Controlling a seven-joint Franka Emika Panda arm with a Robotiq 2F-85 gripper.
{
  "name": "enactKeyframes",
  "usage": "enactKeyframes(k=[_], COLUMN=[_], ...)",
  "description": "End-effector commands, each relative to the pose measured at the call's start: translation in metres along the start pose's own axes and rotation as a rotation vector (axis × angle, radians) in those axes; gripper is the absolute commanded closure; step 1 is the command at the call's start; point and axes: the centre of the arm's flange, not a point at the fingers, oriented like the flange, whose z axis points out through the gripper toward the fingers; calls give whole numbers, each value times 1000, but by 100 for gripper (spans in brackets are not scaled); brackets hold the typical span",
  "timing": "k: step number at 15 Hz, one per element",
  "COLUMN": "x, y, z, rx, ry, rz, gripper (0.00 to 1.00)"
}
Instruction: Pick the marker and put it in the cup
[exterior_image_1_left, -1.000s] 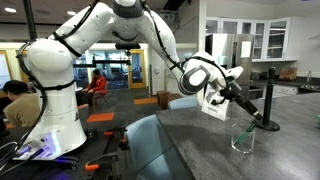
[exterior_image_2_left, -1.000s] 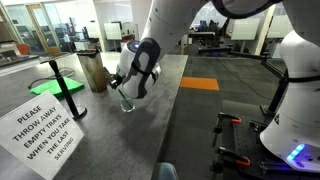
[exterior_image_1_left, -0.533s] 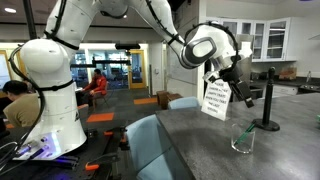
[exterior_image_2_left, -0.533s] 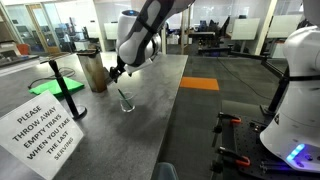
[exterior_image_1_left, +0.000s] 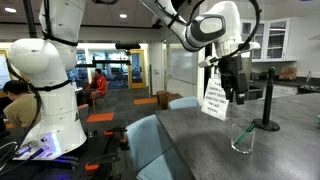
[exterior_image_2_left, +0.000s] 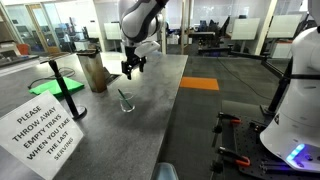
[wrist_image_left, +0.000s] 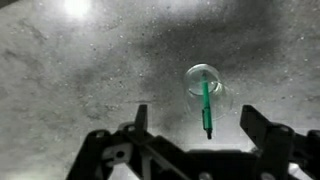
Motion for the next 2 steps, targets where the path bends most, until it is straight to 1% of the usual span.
enactKeyframes(k=[1, 2], x=[4, 4], y=[0, -1], z=[0, 4], rx=[5, 4], ry=[-11, 8], rz=[-76, -89], gripper=[0, 0])
